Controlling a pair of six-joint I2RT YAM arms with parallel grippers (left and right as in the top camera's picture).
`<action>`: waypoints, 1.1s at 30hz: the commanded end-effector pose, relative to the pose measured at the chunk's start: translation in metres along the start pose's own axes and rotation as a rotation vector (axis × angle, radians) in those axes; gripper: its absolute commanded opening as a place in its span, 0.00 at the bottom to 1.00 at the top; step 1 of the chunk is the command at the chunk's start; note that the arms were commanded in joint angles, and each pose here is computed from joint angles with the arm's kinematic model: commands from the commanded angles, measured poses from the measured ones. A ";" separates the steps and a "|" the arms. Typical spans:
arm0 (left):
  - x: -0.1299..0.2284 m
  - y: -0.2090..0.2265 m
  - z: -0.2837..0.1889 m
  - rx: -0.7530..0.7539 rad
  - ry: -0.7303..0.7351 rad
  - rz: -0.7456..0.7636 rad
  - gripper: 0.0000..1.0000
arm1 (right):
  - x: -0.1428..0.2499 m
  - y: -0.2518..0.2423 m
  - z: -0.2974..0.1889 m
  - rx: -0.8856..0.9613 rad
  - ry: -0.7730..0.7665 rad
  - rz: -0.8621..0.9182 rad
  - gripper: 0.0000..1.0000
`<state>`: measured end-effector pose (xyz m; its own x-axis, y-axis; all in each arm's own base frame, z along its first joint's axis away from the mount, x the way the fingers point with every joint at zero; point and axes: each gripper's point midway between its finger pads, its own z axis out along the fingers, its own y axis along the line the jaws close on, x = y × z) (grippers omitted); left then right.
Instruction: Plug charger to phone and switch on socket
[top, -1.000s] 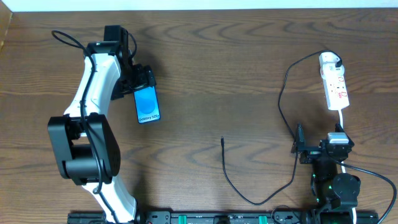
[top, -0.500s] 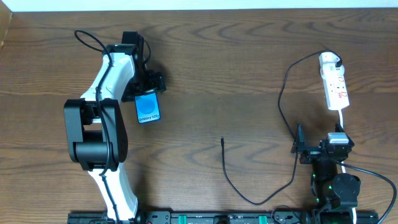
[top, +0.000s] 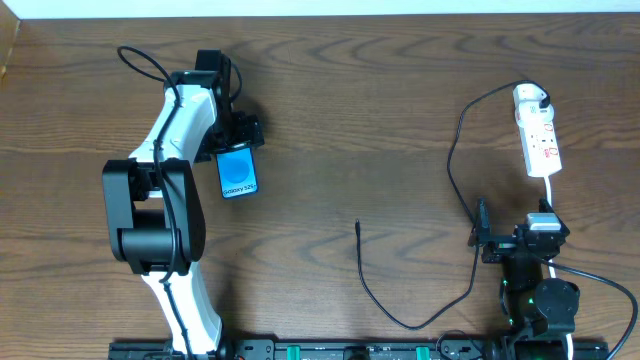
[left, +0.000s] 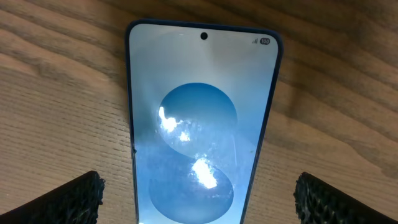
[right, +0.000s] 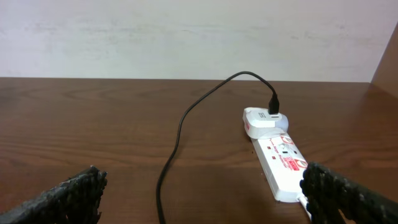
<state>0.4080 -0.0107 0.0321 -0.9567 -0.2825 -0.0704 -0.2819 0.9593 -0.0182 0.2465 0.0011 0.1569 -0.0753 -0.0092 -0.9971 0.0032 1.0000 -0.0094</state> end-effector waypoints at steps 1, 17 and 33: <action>0.000 0.005 0.002 -0.018 -0.002 -0.018 0.98 | 0.000 -0.001 0.000 0.007 -0.003 0.010 0.99; -0.001 0.006 0.002 0.032 0.011 -0.042 0.98 | 0.000 -0.001 0.000 0.007 -0.003 0.010 0.99; 0.007 0.004 0.014 0.030 0.040 -0.035 0.98 | 0.000 -0.001 0.000 0.007 -0.003 0.010 0.99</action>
<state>0.4107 -0.0083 0.0313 -0.9475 -0.3125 -0.0684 -0.3086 0.9492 -0.0615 0.2465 0.0011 0.1569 -0.0753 -0.0092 -0.9971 0.0032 1.0000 -0.0094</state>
